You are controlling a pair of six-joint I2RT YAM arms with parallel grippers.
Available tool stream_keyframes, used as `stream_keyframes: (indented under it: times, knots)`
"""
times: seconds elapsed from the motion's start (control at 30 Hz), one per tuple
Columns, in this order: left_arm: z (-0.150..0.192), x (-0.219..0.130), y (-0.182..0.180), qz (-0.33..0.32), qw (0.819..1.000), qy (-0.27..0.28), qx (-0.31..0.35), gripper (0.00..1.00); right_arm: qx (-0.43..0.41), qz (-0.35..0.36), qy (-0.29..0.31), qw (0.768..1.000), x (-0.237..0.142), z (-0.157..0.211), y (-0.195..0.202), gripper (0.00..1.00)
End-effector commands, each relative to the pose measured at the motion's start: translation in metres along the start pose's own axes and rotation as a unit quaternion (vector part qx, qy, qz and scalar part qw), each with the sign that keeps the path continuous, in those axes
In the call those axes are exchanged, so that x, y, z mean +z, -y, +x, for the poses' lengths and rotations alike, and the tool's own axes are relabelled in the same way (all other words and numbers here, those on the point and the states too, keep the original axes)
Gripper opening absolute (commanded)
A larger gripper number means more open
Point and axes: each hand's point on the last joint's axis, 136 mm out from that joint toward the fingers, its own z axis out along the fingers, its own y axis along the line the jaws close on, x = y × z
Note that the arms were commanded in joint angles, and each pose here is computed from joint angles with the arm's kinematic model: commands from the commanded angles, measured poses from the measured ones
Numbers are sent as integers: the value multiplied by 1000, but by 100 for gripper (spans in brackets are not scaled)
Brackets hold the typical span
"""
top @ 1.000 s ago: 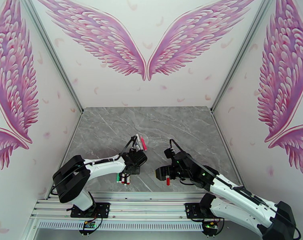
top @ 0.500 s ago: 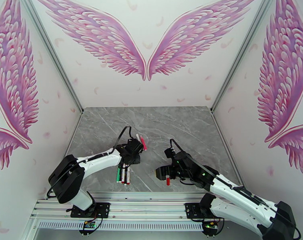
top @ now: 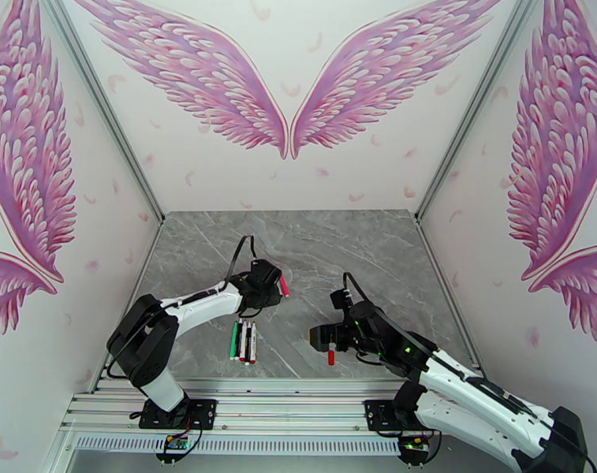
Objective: Open the pen caps
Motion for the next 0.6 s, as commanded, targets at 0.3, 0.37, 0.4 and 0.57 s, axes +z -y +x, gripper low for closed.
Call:
stream_keyframes:
  times: [0.3,0.37,0.4,0.57]
  knots:
    - [-30,32,8,-20,1000,6,-17,41,3,8,16,1000,-4,-3,4,99]
    - [-31,37,5,-27,999,4,-20,39,3,10,16,1000,-6,-1,5,99]
    - [-31,39,5,-29,999,4,-22,39,2,10,16,1000,-6,-1,5,99]
    - [-34,45,-2,-41,999,3,-26,37,-2,17,13,1000,-9,0,7,99]
